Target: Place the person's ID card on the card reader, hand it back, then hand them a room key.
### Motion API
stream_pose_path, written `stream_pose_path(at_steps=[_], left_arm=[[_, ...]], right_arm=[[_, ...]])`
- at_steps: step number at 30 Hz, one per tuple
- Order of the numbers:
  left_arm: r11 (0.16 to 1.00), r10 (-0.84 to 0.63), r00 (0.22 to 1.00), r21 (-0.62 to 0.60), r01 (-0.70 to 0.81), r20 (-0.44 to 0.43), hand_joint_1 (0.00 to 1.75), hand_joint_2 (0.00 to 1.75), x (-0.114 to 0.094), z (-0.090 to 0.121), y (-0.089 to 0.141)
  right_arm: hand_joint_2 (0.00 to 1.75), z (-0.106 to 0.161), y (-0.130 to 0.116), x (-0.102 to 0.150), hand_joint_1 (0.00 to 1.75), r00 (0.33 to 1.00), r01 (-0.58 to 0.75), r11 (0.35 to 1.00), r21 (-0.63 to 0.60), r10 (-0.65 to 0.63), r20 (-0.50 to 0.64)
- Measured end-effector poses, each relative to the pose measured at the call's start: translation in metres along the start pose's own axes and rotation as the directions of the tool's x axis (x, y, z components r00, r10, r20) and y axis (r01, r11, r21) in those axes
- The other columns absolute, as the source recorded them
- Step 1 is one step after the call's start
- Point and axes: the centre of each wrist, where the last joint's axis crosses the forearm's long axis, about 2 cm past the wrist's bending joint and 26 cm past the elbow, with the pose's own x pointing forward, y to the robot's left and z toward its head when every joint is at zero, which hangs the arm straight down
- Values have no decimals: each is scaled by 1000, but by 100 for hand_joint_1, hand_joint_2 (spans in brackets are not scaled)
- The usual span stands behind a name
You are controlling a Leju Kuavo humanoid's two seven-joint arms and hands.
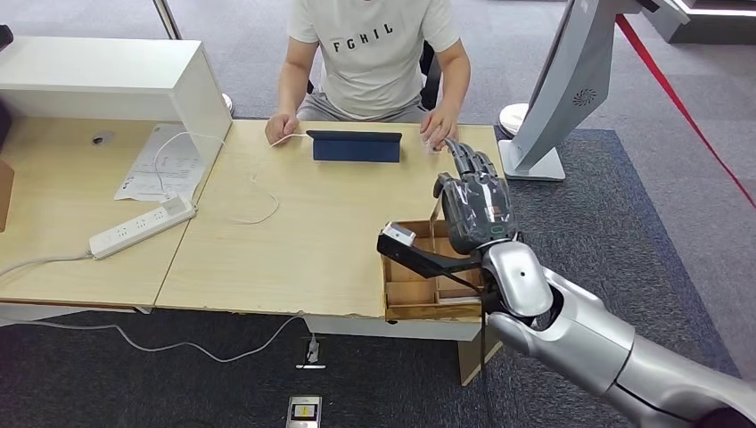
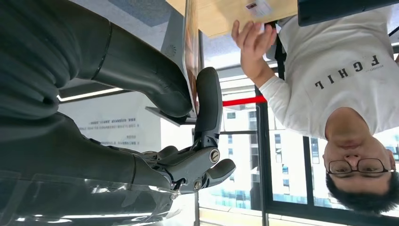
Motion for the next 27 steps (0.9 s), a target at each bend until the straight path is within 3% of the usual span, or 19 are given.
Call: stream_pose_path(at_steps=[13, 27], left_arm=[[998, 41, 999, -46, -39, 29, 0, 0, 1, -3, 3], [996, 78, 997, -38, -78, -3, 0, 0, 1, -4, 6]], right_arm=[[175, -40, -5, 1, 175, 988, -129, 991, -32, 126, -90], [175, -59, 7, 8, 175, 987, -144, 990, 2, 144, -73]])
